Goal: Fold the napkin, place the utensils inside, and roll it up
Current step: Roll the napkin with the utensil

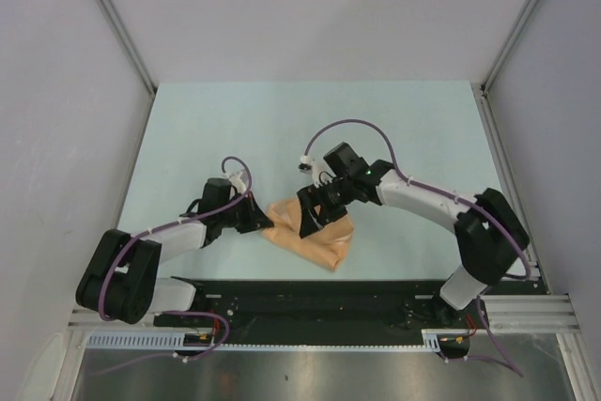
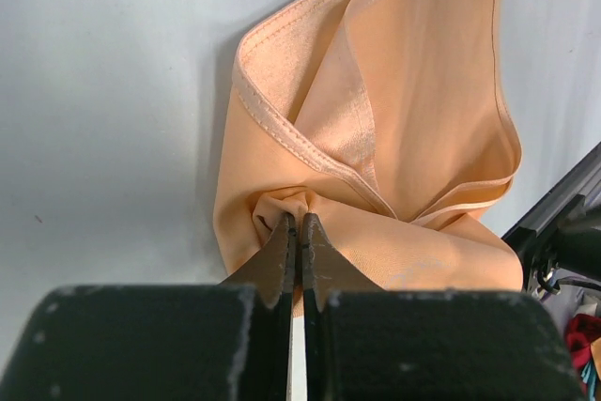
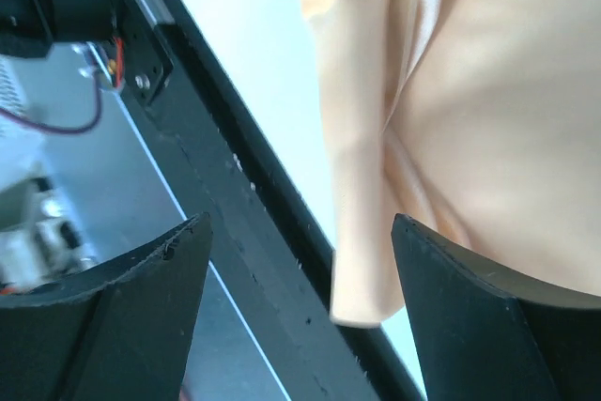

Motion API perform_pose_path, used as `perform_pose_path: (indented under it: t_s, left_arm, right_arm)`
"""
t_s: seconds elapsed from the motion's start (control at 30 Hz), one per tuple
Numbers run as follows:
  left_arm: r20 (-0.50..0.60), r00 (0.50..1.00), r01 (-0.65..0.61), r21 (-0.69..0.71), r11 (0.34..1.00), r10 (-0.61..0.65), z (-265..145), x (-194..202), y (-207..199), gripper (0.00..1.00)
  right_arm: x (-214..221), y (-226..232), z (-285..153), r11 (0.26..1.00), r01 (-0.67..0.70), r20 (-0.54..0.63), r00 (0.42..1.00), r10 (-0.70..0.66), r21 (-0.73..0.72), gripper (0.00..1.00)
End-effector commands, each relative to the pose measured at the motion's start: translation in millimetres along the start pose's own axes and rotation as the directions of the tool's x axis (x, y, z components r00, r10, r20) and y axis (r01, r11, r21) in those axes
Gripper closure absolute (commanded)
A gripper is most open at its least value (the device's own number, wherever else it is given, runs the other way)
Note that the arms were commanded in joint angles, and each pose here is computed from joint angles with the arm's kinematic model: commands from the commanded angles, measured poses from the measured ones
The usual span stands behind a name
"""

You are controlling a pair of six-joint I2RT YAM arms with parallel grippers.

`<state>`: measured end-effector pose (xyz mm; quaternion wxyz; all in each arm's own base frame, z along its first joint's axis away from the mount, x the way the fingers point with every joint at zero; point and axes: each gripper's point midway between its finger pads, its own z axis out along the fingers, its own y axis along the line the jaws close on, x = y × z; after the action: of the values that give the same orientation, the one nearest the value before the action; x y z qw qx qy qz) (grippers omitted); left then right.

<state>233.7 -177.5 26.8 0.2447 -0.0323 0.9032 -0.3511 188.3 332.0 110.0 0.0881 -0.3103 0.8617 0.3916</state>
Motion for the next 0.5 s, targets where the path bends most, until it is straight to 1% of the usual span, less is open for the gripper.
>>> perform_pose_path:
  t_s: [0.0, 0.2, 0.33, 0.47]
  left_arm:
    - [-0.016, 1.000, -0.027, -0.039, 0.999, 0.027, 2, -1, 6, 1.00]
    - [-0.024, 0.999, -0.024, -0.045, 0.999, 0.023, 2, -1, 7, 1.00]
    - [-0.025, 0.999, -0.022, -0.046, 0.999, 0.021, 2, 1, 7, 1.00]
    - [-0.025, 0.999, -0.022, -0.046, 0.999, 0.021, 2, 1, 8, 1.00]
  right_arm:
    - [37, -15, -5, 0.973, 0.044, -0.044, 0.998, -0.035, 0.228, 0.17]
    - [58, -8, 6, 0.966, 0.055, -0.086, 0.996, -0.034, 0.252, 0.19]
    - [67, -14, 11, 0.951, 0.072, -0.106, 0.993, -0.042, 0.301, 0.19]
    - [76, -19, 14, 0.951, 0.063, -0.126, 0.992, -0.025, 0.303, 0.20]
